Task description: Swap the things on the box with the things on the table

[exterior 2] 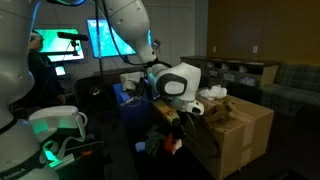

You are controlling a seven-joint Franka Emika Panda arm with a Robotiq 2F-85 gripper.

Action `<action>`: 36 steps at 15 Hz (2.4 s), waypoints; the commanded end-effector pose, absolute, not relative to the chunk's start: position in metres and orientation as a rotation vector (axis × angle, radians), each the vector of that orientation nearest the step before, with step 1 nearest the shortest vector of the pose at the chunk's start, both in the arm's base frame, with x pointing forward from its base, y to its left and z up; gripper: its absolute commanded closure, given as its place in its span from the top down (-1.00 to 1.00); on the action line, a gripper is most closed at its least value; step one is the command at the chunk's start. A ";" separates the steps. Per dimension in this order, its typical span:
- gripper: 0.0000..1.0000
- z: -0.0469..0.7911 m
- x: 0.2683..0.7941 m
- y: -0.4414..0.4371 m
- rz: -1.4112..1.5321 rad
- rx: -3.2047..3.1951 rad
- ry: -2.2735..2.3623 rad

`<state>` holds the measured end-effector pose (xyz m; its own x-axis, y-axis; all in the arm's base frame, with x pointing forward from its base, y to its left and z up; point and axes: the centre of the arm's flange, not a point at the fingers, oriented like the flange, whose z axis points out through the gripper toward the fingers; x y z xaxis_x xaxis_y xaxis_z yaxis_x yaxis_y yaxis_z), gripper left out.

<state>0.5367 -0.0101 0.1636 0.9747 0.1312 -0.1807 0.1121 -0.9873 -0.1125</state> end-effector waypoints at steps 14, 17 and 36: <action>-0.93 0.366 0.632 0.010 -0.275 -3.090 -0.023; -0.93 0.374 0.649 0.020 -0.338 -3.074 -0.026; -0.91 0.298 0.775 0.054 -0.503 -3.055 -0.070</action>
<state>0.7454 0.0532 0.2987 0.9508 0.0389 0.3073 0.0583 -0.9968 -0.0543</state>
